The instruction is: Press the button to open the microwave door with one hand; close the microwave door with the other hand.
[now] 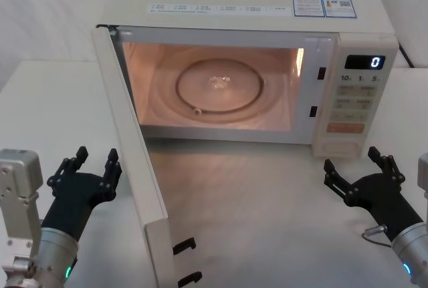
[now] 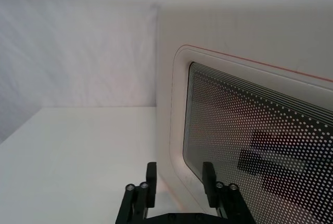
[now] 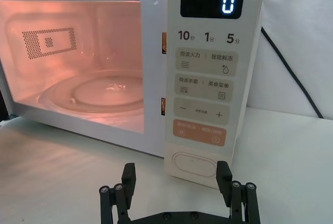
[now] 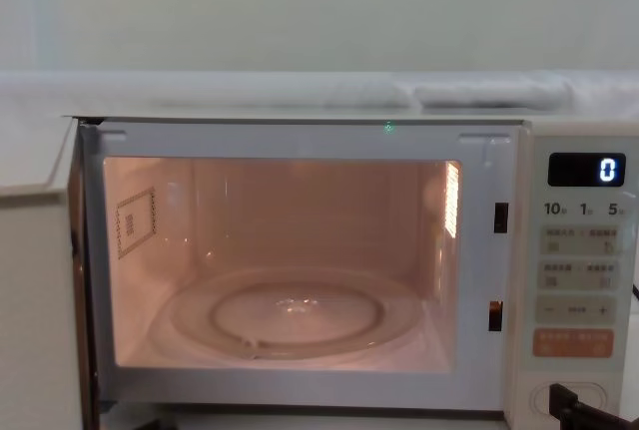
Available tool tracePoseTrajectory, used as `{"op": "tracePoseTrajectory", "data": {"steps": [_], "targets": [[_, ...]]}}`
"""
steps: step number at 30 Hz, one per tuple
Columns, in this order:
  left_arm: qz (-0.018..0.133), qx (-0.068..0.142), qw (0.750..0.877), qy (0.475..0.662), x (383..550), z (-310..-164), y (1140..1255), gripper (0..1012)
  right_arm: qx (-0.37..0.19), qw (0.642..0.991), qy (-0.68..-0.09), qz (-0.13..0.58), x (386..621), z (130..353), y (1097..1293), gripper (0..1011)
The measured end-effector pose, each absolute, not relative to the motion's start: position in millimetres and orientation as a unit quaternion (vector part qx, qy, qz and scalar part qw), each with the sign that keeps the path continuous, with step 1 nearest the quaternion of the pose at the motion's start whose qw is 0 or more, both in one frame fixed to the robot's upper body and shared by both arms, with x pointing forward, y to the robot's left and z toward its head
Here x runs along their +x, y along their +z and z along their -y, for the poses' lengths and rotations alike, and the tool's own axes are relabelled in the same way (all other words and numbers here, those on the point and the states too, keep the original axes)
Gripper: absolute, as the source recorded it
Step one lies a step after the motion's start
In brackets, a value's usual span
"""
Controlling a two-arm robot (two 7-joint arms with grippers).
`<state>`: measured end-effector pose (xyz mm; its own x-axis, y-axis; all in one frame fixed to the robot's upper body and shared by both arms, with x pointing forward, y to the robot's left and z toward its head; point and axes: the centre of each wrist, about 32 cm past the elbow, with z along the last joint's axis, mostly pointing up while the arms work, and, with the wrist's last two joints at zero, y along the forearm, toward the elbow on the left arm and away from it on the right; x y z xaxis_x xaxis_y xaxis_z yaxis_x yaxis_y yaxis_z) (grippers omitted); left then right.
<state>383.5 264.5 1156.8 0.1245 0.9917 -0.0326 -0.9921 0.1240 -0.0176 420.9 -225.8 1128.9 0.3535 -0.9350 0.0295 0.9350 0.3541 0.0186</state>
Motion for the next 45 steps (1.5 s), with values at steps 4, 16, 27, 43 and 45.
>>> {"op": "tracePoseTrajectory", "data": {"steps": [4, 16, 27, 43, 45], "targets": [[-0.006, -0.017, 0.750, 0.662, 383.5, -264.5, 1156.8, 449, -0.001, 0.823, -0.568, 0.017, 420.9, 225.8, 1128.8, 1002], [-0.006, -0.017, 0.750, 0.662, 383.5, -264.5, 1156.8, 88, -0.001, 0.823, -0.568, 0.017, 420.9, 225.8, 1128.9, 1002], [-0.006, -0.017, 0.750, 0.662, 383.5, -264.5, 1156.8, 0, -0.001, 0.823, -0.568, 0.017, 420.9, 225.8, 1128.8, 1002], [-0.008, -0.029, 0.756, 0.654, 383.0, -267.2, 1160.7, 0, -0.001, 0.823, -0.568, 0.017, 420.9, 225.8, 1128.8, 1002], [-0.009, -0.035, 0.758, 0.651, 381.6, -269.2, 1163.3, 0, -0.001, 0.823, -0.568, 0.017, 420.9, 225.8, 1128.8, 1002]]}}
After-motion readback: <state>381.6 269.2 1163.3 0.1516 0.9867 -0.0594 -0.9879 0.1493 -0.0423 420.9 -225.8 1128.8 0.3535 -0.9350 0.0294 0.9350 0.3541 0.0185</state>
